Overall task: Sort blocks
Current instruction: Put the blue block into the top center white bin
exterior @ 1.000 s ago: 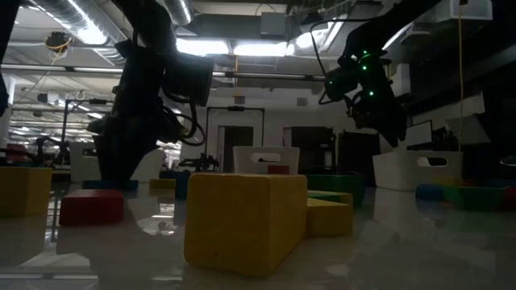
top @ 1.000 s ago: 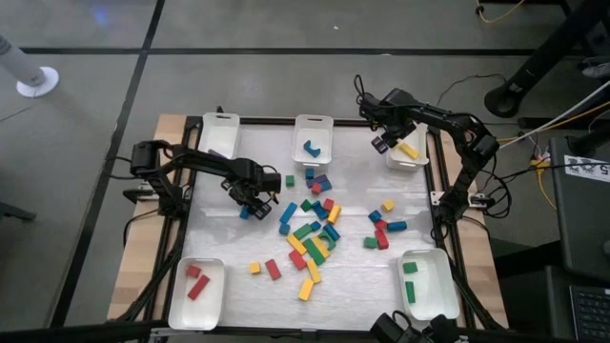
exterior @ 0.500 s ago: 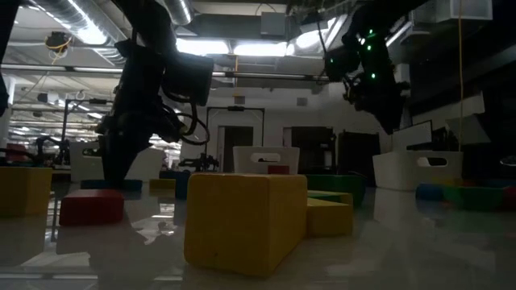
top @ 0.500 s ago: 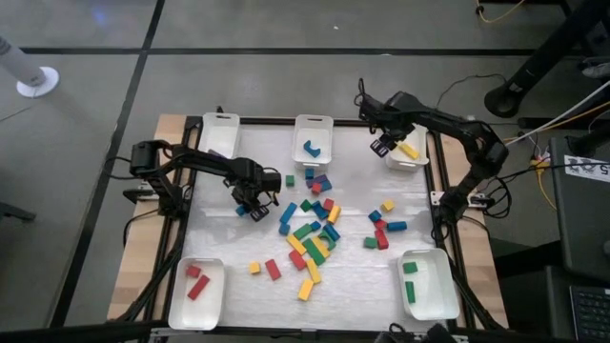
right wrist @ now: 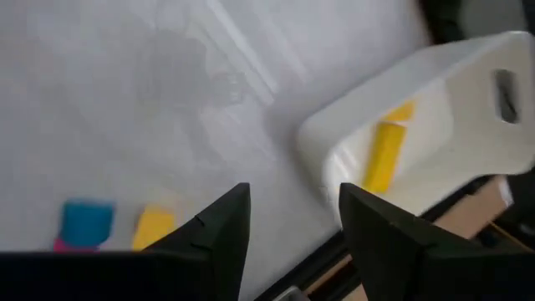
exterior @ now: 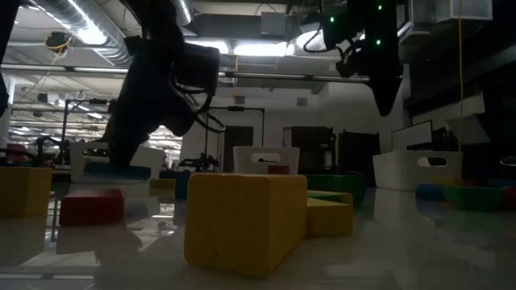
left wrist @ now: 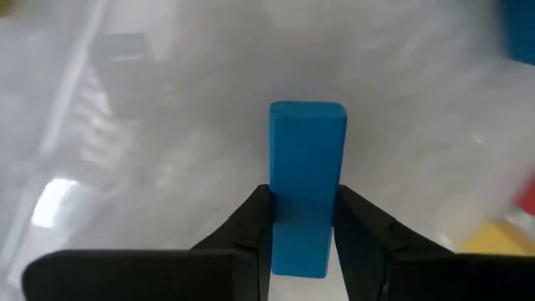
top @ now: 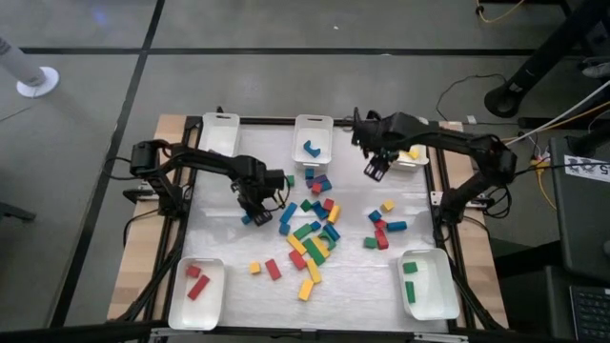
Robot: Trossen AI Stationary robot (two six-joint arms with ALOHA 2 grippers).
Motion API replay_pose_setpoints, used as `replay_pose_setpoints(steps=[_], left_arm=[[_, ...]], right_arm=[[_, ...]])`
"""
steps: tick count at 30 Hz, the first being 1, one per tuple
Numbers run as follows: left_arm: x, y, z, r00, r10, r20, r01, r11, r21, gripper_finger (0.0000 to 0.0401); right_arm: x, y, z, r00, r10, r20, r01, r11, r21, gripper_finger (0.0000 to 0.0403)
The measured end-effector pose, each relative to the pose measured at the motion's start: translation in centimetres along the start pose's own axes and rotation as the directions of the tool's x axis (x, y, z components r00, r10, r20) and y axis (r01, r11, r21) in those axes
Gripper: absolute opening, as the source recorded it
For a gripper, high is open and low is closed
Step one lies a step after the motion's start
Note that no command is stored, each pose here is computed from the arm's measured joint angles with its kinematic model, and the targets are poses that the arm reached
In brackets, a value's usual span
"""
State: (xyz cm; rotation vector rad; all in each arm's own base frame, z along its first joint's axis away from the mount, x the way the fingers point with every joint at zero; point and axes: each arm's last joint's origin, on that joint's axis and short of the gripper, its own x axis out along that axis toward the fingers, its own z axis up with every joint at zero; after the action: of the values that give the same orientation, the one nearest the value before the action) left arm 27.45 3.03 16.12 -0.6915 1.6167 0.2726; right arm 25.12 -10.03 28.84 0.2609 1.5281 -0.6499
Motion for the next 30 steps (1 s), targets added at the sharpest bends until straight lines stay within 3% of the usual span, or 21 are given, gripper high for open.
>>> replay_pose_setpoints(steps=[7,17,22,27,30], left_arm=[[-0.9,-1.0,0.6,0.990,-0.138,0.003,0.138,0.989,0.055,0.0082],[-3.0,-3.2,3.1,0.908,-0.389,0.155,0.352,0.909,0.223,0.0084],[-5.4,-3.5,4.9,0.846,-0.455,0.278,0.365,0.874,0.319,0.0084],[-8.8,-2.7,7.0,0.750,-0.504,0.428,0.330,0.847,0.418,0.0087],[-10.6,-1.7,8.3,0.686,-0.470,0.556,0.239,0.867,0.438,0.0087]], right_arm=[[-1.2,4.5,-1.6,1.000,0.014,0.014,-0.012,0.987,-0.159,0.0184],[-2.7,9.9,-5.0,0.999,0.016,0.052,-0.007,0.987,-0.162,0.0184],[-3.3,12.0,-6.7,0.996,0.015,0.090,-0.002,0.989,-0.148,0.0184],[-3.8,13.3,-8.0,0.988,-0.015,0.152,0.018,1.000,-0.017,0.0184],[-3.9,13.8,-8.6,0.981,-0.040,0.190,0.034,0.999,0.031,0.0184]])
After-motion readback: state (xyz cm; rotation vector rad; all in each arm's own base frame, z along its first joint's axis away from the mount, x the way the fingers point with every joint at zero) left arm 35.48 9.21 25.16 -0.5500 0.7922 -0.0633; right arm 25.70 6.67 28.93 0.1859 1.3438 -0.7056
